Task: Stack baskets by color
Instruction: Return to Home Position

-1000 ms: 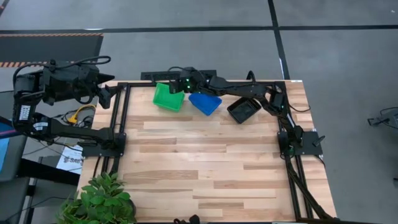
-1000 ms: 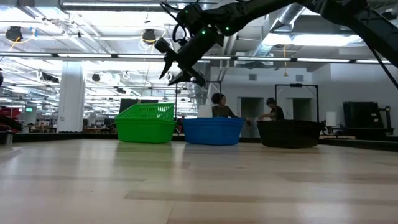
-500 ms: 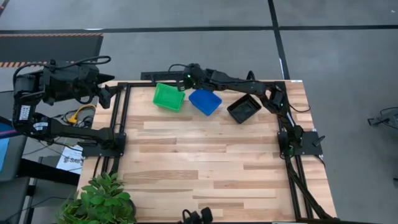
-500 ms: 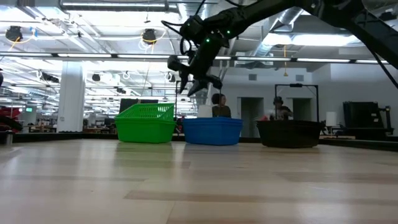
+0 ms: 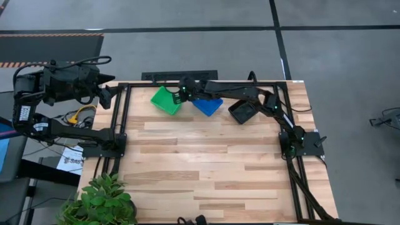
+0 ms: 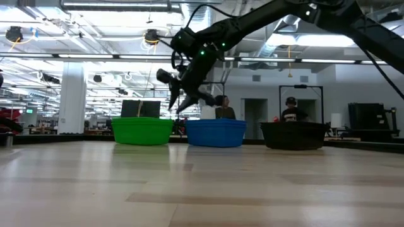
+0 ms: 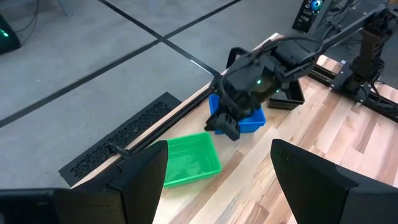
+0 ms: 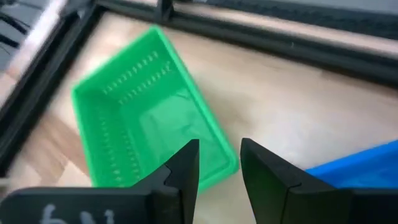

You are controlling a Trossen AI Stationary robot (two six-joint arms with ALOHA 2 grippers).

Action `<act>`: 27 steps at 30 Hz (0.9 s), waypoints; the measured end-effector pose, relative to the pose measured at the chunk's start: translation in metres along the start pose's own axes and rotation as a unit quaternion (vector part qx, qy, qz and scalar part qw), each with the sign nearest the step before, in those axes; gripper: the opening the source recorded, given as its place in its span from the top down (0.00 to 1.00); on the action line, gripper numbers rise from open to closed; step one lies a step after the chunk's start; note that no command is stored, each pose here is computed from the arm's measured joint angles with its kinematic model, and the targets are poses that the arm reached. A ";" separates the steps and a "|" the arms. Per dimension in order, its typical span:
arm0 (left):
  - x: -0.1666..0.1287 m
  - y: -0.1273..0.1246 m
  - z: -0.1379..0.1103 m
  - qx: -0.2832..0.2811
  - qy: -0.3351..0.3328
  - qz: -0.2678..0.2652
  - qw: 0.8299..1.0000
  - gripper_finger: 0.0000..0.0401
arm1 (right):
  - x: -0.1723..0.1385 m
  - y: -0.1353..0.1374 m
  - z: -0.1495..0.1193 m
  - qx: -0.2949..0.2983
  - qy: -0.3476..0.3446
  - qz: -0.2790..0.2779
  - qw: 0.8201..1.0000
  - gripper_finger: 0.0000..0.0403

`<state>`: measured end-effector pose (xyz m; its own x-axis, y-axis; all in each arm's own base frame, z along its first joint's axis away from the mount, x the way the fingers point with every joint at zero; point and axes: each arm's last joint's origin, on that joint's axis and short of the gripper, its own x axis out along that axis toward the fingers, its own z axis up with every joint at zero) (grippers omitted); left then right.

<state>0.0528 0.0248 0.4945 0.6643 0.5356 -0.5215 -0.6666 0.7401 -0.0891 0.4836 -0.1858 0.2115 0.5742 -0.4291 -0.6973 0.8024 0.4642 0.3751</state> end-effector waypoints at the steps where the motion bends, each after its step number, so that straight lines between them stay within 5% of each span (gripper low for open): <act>1: 0.000 0.000 0.000 0.000 0.000 0.000 1.000 0.32 | -0.002 0.002 0.000 -0.001 -0.001 0.003 1.000 0.66; 6: 0.000 0.000 0.000 0.000 0.000 0.000 1.000 0.32 | -0.013 0.005 0.005 -0.025 -0.016 0.000 1.000 0.67; 9: 0.000 0.000 0.000 0.003 0.000 0.000 1.000 0.32 | -0.051 0.011 0.027 -0.040 -0.042 0.021 0.998 0.67; 17: 0.002 -0.003 0.010 -0.026 -0.044 0.004 0.999 0.32 | -0.227 0.015 0.077 -0.146 -0.144 0.099 0.974 0.67; 27: 0.003 -0.004 0.011 -0.023 -0.052 0.009 0.998 0.32 | -0.442 -0.044 0.043 -0.253 -0.181 0.170 0.935 0.66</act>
<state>0.0613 0.0285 0.5027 0.6824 0.5890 -0.4330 -0.6916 0.7120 -0.1215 0.2013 -0.0502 0.5293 0.8729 -0.3816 -0.3038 0.4365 0.8892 0.1371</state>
